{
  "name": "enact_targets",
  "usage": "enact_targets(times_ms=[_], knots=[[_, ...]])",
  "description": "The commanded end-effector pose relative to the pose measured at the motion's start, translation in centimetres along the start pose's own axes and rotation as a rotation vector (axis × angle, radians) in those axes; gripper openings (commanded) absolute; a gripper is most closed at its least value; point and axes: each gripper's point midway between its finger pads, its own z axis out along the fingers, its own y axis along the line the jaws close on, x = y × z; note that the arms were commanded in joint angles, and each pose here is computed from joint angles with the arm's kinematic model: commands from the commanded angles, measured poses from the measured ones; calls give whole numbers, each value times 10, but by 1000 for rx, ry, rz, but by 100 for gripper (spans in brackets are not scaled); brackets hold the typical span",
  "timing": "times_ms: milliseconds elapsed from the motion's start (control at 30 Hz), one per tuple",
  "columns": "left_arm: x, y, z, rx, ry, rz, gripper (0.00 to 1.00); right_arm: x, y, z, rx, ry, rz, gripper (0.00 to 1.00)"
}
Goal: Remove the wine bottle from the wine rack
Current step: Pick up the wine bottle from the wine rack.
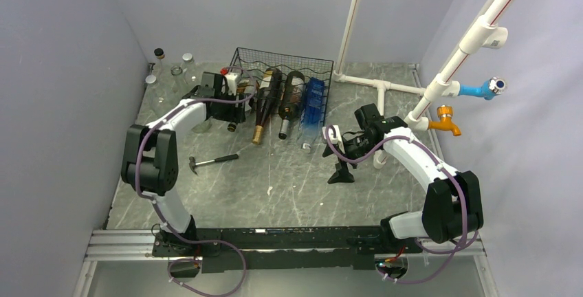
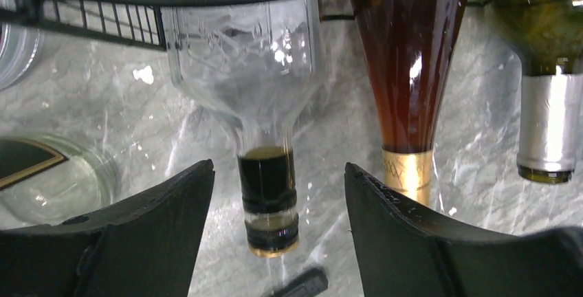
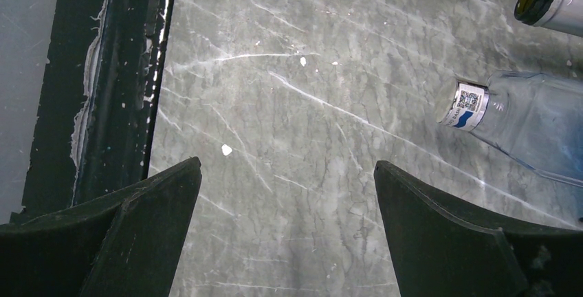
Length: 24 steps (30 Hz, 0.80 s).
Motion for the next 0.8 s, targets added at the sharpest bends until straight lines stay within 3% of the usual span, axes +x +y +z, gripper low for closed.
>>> enact_targets(times_ms=[0, 233, 333, 767], knots=[[-20, -1, 9, -6, -23, -21, 73, -12, 0, -3, 7, -37, -67, 100], [-13, -1, 26, -16, 31, -44, 61, -11, 0, -3, 5, -34, -66, 100], [-12, -2, 29, -10, 43, -47, 51, -10, 0, -2, 3, -32, -64, 100], [-2, 2, 36, -24, 89, -54, 53, -9, 0, -2, 5, -28, -63, 100]])
